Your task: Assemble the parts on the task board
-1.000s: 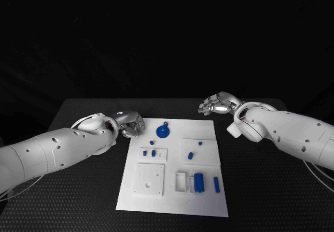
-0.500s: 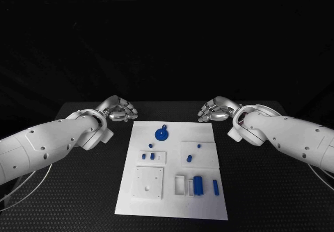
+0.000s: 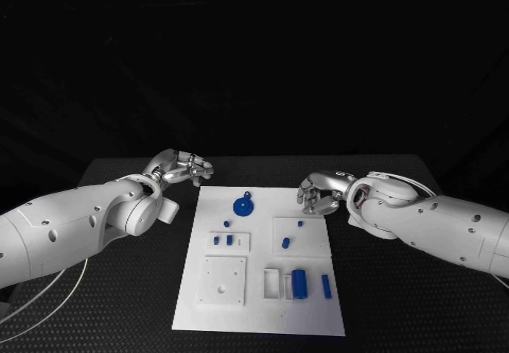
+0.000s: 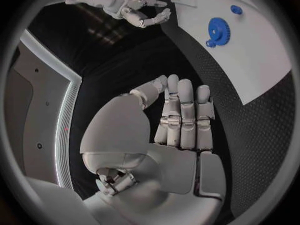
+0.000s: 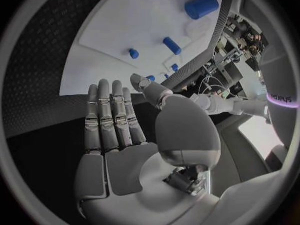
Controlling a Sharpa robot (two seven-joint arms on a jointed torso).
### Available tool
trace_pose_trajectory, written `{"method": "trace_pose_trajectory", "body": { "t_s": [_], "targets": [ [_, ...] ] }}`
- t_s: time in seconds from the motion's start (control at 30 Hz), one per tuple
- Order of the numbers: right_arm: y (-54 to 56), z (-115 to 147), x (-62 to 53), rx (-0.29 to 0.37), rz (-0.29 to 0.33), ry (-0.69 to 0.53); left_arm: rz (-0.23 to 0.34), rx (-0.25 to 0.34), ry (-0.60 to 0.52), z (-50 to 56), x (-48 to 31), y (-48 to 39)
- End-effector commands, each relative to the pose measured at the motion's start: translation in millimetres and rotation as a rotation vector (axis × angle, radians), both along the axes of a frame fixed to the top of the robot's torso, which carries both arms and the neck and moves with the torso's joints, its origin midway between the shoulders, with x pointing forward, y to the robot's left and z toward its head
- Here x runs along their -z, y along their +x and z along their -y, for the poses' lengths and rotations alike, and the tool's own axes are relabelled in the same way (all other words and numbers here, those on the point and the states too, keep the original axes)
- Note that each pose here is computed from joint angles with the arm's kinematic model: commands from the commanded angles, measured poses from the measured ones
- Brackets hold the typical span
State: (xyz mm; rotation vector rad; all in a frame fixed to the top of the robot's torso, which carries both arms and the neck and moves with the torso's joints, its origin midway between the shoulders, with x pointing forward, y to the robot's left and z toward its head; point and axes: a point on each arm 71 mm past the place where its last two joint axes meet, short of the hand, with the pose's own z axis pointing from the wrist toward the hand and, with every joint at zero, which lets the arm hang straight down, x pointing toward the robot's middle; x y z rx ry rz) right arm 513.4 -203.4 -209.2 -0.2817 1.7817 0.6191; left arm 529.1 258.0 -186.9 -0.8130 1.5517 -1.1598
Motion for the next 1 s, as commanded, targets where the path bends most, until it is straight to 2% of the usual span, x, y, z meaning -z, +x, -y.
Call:
{"method": "trace_pose_trajectory", "body": {
  "t_s": [0.03,0.4,0.83,1.0],
  "targets": [
    [-3.7,-3,2.2,-0.026,0.073,-0.130,-0.013,0.003,-0.126,2.5,-2.5,-1.4],
    [-15.3,-12,10.7,-0.066,0.076,-0.172,-0.016,0.013,-0.141,6.0,-2.9,-4.1],
    [-24.9,-22,17.9,-0.110,0.086,-0.203,-0.012,-0.009,-0.133,-3.3,-2.4,-1.1],
    [-26.4,-25,24.9,-0.118,0.092,-0.228,-0.008,-0.014,-0.132,-4.6,-2.5,-0.7]
  ]
}}
